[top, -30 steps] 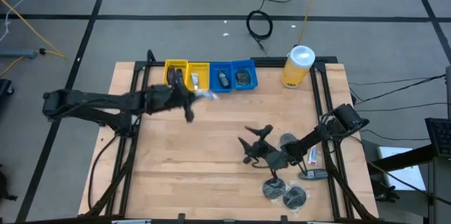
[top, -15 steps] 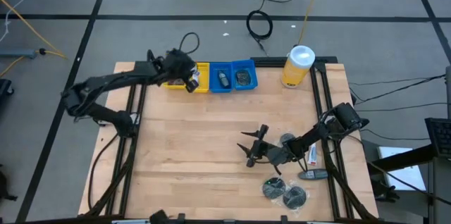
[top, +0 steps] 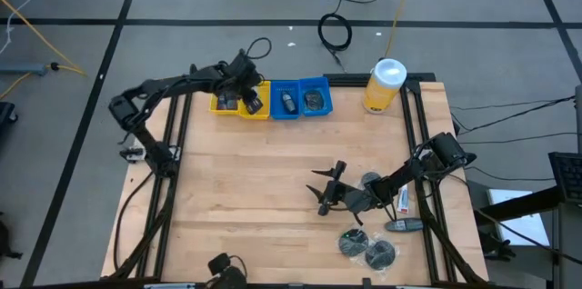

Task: Pick & Place Travel size toiletries
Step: Put the white toothpaste into the right yellow bin, then put the black hairbrush into the right blue bin

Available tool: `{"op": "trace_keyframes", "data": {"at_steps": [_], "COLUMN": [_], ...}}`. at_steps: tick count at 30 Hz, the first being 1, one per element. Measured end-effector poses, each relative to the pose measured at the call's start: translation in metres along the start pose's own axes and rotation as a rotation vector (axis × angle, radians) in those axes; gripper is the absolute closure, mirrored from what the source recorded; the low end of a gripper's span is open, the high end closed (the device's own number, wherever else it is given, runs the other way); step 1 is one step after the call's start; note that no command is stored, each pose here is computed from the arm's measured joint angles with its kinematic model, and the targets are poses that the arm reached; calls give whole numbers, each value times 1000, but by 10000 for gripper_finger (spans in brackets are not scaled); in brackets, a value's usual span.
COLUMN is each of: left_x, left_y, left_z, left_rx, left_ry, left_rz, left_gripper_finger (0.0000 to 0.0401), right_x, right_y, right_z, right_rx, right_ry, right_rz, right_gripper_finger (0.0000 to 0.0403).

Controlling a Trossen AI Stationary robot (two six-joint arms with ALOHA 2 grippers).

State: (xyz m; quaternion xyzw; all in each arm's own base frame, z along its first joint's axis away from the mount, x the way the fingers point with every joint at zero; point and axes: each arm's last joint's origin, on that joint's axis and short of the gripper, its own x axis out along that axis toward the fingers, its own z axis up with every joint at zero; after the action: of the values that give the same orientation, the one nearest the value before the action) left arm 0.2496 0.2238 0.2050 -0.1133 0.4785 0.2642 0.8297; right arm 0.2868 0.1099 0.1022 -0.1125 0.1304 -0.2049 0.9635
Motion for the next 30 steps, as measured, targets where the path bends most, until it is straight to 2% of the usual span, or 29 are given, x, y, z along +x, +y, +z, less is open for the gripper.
{"op": "trace_keyframes", "data": {"at_steps": [2,6,12,17,22,27,30], "left_x": [6,11,7,5,7,6,-4], "left_y": [0,1,8,19,27,34,33], "left_z": [3,12,19,21,19,16,13], "left_rx": [7,8,-12,-22,-17,-34,-34], "left_ry": [29,21,-23,-63,-65,-53,-19], "left_rz": [-38,-39,78,109,122,134,165], "left_gripper_finger": [304,274,233,220,243,294,326], "right_x": [0,0,0,0,0,0,0], "right_y": [0,0,0,0,0,0,0], "right_z": [0,0,0,0,0,0,0], "right_rx": [0,0,0,-1,-2,-2,-2], "right_ry": [0,0,0,1,1,2,2], "right_rz": [0,0,0,1,1,2,2], "right_gripper_finger": [174,176,176,176,177,177,177]}}
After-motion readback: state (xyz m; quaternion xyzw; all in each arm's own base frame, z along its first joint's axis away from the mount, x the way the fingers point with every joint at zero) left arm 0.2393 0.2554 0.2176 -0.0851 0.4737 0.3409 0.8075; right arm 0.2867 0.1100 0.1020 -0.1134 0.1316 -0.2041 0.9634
